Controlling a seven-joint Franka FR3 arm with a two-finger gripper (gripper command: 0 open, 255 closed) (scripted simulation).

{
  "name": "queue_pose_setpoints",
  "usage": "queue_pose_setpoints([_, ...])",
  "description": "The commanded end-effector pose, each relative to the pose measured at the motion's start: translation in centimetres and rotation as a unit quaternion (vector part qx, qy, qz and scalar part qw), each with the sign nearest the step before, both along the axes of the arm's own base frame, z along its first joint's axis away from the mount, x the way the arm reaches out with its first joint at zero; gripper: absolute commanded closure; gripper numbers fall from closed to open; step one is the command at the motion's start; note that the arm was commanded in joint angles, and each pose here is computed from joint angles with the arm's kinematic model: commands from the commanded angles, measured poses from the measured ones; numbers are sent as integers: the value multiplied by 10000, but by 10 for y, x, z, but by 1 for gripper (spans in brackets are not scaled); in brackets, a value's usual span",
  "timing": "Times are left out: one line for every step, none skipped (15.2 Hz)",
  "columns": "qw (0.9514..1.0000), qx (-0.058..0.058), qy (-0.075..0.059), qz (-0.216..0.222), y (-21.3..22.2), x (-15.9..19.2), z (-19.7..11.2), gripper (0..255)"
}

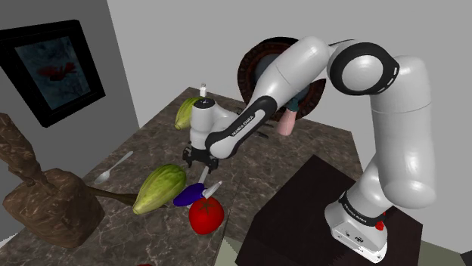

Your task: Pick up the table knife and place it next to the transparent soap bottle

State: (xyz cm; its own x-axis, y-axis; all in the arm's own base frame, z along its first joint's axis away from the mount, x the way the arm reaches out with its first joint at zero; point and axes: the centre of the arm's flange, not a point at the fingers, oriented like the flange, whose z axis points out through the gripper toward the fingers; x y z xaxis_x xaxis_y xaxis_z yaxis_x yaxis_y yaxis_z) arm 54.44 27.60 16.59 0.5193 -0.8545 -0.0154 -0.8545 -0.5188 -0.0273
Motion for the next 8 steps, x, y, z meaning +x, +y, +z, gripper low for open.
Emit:
queue_pose_setpoints([9997,-109,171,134,-13,-5,10,0])
queue_pose_setpoints([9997,-109,171,134,-13,-6,4,0])
queue_pose_setpoints([9997,-109,171,134,-13,-6,-1,0])
queue_pose_setpoints([9997,-109,171,135,-13,-6,-6,0])
queue_pose_setpoints([9997,-109,171,134,-13,-6,-11,0])
queue_pose_setpoints([9997,-109,171,134,-13,-6,-17,0])
queue_pose_setpoints([9997,-109,171,134,-13,-6,-22,0])
queue_pose_setpoints([9997,-109,171,134,-13,-6,-30,0])
